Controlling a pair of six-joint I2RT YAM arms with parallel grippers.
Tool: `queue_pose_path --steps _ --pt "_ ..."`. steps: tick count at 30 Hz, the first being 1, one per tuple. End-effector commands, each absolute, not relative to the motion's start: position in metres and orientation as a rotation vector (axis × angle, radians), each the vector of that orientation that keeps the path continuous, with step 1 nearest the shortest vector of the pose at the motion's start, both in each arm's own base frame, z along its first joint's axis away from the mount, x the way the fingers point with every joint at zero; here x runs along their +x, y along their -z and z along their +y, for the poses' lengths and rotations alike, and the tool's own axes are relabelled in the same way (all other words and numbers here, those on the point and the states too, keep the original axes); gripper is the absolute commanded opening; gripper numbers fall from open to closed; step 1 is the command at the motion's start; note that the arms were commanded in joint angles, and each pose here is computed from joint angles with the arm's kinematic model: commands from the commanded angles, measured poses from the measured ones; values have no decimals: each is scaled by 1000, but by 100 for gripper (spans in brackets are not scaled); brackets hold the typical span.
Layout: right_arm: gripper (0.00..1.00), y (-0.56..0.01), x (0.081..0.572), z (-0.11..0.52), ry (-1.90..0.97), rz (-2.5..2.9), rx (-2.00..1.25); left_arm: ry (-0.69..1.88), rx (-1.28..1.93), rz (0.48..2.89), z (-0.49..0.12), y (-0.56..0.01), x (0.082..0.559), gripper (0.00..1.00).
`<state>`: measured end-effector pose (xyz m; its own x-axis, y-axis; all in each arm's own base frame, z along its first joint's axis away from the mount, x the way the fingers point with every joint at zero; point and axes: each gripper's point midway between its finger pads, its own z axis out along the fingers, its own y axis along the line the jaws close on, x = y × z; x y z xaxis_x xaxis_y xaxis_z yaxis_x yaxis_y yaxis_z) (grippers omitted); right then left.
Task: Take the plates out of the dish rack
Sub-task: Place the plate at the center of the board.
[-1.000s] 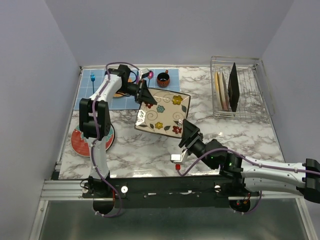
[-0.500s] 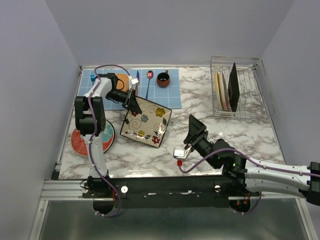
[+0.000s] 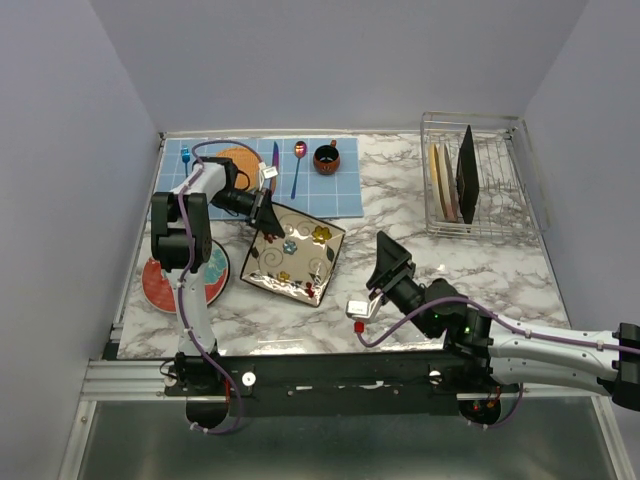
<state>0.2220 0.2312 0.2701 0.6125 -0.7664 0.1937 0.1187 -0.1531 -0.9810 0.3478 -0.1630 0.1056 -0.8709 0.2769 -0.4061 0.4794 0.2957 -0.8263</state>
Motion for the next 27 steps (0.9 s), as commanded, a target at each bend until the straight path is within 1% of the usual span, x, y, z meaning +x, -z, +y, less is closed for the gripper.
queue_pose_path --steps 1,14,27 --pt "63 -271 221 228 862 553 -1512 1943 428 2366 -176 -153 317 0" --pt "62 -269 221 234 861 535 -1535 2003 395 2369 -178 -127 312 0" --pt "61 -265 220 236 852 521 -1550 1961 462 2416 -177 -100 313 1"
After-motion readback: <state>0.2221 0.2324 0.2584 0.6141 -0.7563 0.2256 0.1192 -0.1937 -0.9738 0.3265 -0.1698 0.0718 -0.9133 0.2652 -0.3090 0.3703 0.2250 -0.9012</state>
